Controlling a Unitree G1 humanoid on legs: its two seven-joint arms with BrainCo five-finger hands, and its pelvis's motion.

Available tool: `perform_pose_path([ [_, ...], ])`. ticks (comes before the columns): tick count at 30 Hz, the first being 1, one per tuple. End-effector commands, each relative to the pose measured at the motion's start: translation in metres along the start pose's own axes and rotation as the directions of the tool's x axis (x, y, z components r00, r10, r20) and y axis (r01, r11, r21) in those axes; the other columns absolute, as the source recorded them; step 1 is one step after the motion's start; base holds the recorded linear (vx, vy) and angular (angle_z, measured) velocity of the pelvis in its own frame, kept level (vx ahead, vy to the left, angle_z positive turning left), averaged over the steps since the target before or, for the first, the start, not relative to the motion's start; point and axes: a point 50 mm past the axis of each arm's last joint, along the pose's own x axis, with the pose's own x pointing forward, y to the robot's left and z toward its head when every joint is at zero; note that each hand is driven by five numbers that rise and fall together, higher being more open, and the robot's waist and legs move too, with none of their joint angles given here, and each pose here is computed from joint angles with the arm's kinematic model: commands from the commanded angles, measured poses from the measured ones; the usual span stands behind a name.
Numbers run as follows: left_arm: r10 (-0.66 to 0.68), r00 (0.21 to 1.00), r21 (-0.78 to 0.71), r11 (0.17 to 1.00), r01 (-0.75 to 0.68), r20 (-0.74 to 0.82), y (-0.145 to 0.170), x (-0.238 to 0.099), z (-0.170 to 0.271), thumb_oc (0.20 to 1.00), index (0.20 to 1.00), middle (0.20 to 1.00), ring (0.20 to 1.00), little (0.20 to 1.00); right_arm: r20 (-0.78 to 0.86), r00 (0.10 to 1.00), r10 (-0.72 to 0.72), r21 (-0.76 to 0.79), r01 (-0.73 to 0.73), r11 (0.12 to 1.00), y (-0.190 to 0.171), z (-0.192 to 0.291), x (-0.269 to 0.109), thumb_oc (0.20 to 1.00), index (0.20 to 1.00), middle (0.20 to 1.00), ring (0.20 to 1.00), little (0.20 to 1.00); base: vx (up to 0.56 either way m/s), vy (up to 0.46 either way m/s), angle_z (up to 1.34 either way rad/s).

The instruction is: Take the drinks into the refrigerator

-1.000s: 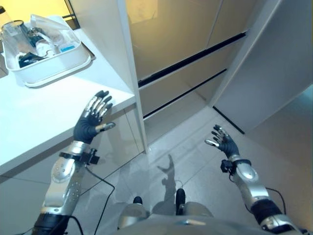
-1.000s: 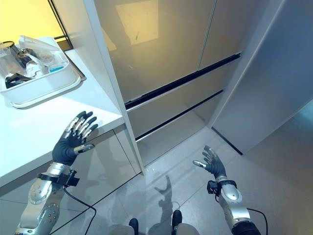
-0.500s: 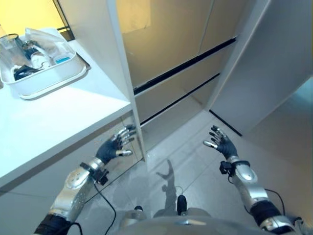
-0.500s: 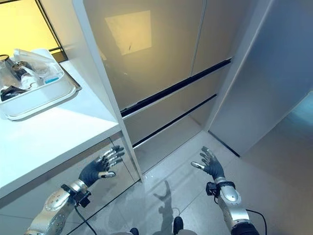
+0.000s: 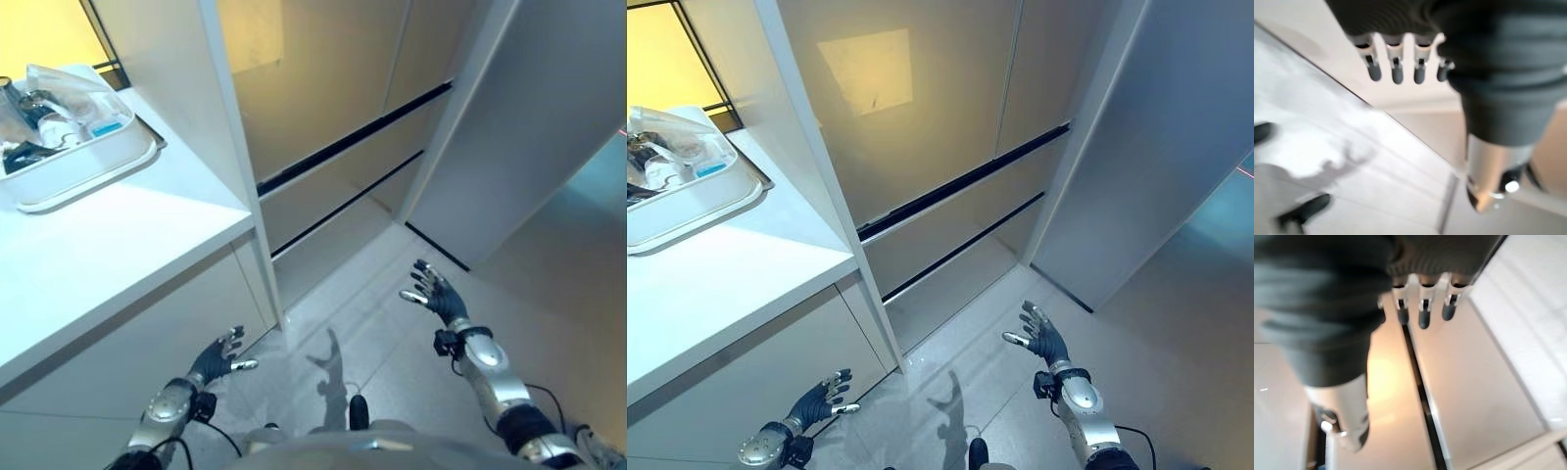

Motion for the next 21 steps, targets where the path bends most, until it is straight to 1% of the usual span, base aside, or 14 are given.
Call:
perform_pose_path([
  [1,0.136,0.986,0.049,0.99,-0.132,-0.097,0.008,0.001,-0.012,1.0,1.0,1.0,1.0,1.0,0.01,1.0,0.003,-0.045,-0.002,0.999,0.004,0.003,0.006,1.0,1.0,1.0,1.0,1.0,0.03,-0.004,0.0],
  [2,0.169,0.972,-0.013,0.985,-0.173,-0.161,0.006,-0.002,-0.025,1.0,1.0,1.0,1.0,1.0,-0.09,0.996,-0.019,-0.049,0.015,0.999,0.001,-0.018,0.0,1.0,1.0,1.0,1.0,1.0,0.04,-0.007,0.0],
  [3,0.182,0.964,-0.036,0.981,-0.193,-0.195,0.005,-0.004,-0.032,1.0,1.0,1.0,1.0,1.0,-0.152,0.988,-0.03,-0.054,0.022,0.998,0.0,-0.031,-0.004,1.0,1.0,1.0,1.0,1.0,0.04,-0.003,0.0],
  [4,0.184,0.961,-0.06,0.978,-0.2,-0.204,0.003,-0.005,-0.034,1.0,1.0,1.0,1.0,1.0,-0.217,0.976,-0.031,-0.073,0.016,0.997,0.0,-0.045,-0.009,1.0,1.0,1.0,1.0,1.0,0.0,0.0,0.0],
  [5,0.184,0.961,-0.061,0.978,-0.2,-0.204,0.003,-0.005,-0.034,1.0,1.0,1.0,1.0,1.0,-0.217,0.976,-0.031,-0.073,0.015,0.997,0.0,-0.045,-0.009,1.0,1.0,1.0,1.0,1.0,0.0,0.0,0.0],
  [6,0.179,0.961,-0.104,0.973,-0.204,-0.212,-0.001,-0.005,-0.035,1.0,1.0,1.0,1.0,1.0,-0.311,0.949,-0.044,-0.109,0.011,0.994,-0.001,-0.064,-0.017,1.0,1.0,1.0,1.0,1.0,0.0,0.0,0.0],
  [7,0.179,0.961,-0.104,0.973,-0.205,-0.212,-0.001,-0.005,-0.035,1.0,1.0,1.0,1.0,1.0,-0.311,0.949,-0.044,-0.109,0.011,0.994,-0.001,-0.064,-0.017,1.0,1.0,1.0,1.0,1.0,0.0,0.0,0.0],
  [9,0.185,0.961,-0.149,0.965,-0.218,-0.208,-0.006,-0.004,-0.034,1.0,1.0,1.0,1.0,1.0,-0.448,0.892,-0.054,-0.133,-0.007,0.991,-0.001,-0.091,-0.034,1.0,1.0,1.0,1.0,1.0,0.02,-0.01,0.06],
  [10,0.185,0.961,-0.149,0.965,-0.218,-0.208,-0.006,-0.004,-0.034,1.0,1.0,1.0,1.0,1.0,-0.448,0.893,-0.054,-0.133,-0.007,0.991,0.0,-0.091,-0.034,1.0,1.0,1.0,1.0,1.0,0.02,-0.012,0.13],
  [11,0.193,0.961,-0.195,0.953,-0.231,-0.197,-0.009,-0.002,-0.031,1.0,1.0,1.0,1.0,1.0,-0.525,0.849,-0.057,-0.112,-0.003,0.994,0.001,-0.108,-0.046,1.0,1.0,1.0,1.0,1.0,0.01,-0.01,0.12],
  [12,0.193,0.961,-0.195,0.953,-0.231,-0.197,-0.009,-0.002,-0.031,1.0,1.0,1.0,1.0,1.0,-0.525,0.849,-0.057,-0.112,-0.003,0.994,0.001,-0.108,-0.046,1.0,1.0,1.0,1.0,1.0,0.01,-0.013,0.17],
  [15,0.176,0.969,-0.246,0.945,-0.215,-0.173,-0.016,0.002,-0.024,1.0,1.0,1.0,1.0,1.0,-0.607,0.791,-0.069,-0.079,0.025,0.997,0.004,-0.125,-0.062,1.0,1.0,1.0,1.0,1.0,0.02,-0.008,0.12],
  [17,0.151,0.974,-0.226,0.956,-0.188,-0.168,-0.02,0.002,-0.024,1.0,1.0,1.0,1.0,1.0,-0.639,0.765,-0.075,-0.071,0.037,0.997,0.006,-0.132,-0.068,1.0,1.0,1.0,1.0,1.0,0.03,-0.005,0.16],
  [21,0.14,0.971,-0.234,0.955,-0.184,-0.195,-0.022,0.0,-0.03,1.0,1.0,1.0,1.0,1.0,-0.646,0.76,-0.072,-0.059,0.044,0.997,0.009,-0.133,-0.068,1.0,1.0,1.0,1.0,1.0,0.02,0.0,0.18],
])
